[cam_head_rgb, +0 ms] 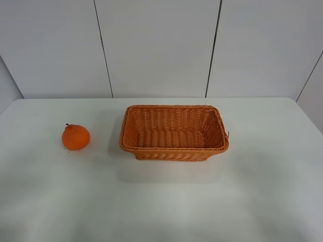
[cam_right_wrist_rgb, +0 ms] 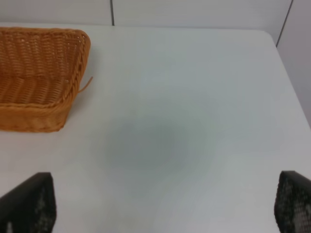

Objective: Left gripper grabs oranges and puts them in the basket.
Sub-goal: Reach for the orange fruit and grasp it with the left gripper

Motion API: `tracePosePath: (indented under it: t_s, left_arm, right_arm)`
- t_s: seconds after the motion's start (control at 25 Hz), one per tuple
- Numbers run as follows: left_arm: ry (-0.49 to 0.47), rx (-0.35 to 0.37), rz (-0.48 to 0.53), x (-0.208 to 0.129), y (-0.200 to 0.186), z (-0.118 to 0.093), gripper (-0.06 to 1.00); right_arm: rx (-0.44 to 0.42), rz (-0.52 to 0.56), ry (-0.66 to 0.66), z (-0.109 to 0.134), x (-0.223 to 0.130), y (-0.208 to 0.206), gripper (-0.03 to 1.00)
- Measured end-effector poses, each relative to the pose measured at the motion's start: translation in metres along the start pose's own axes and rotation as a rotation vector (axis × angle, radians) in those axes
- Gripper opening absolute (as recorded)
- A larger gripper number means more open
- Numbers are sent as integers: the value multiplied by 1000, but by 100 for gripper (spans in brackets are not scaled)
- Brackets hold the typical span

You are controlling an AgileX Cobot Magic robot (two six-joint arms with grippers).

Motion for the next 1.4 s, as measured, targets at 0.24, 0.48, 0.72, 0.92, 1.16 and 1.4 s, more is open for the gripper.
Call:
tracePosePath:
  t_s: [0.24, 0.48, 0.72, 0.92, 1.16, 1.4]
  left_arm:
    - [0, 0, 0, 0, 0, 0, 84]
    - [0, 0, 0, 0, 0, 0, 84]
    - [0, 0, 0, 0, 0, 0, 84]
    - [15, -7, 33, 2, 4, 0, 84]
    - [43, -53, 225, 16, 31, 2, 84]
    - [49, -108, 269, 44, 64, 2, 84]
  right_arm:
    - [0, 0, 0, 0, 0, 0, 69]
    - [0, 0, 0, 0, 0, 0, 69]
    - [0, 0, 0, 0, 0, 0, 69]
    - [0, 0, 0, 0, 0, 0, 69]
    - [0, 0, 0, 0, 0, 0, 69]
    - [0, 0, 0, 0, 0, 0, 69]
Point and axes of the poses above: a point on each arm's last joint axis where the gripper is mounted, y pointing out along that axis toward the gripper, z along the wrist's bending axis when the last joint is at zero, x = y × z, the point moved 3 cm from there along y, pointing out along that axis toward the gripper, and after that the axes turned 8 degrees about y, right-handed, at the moved point
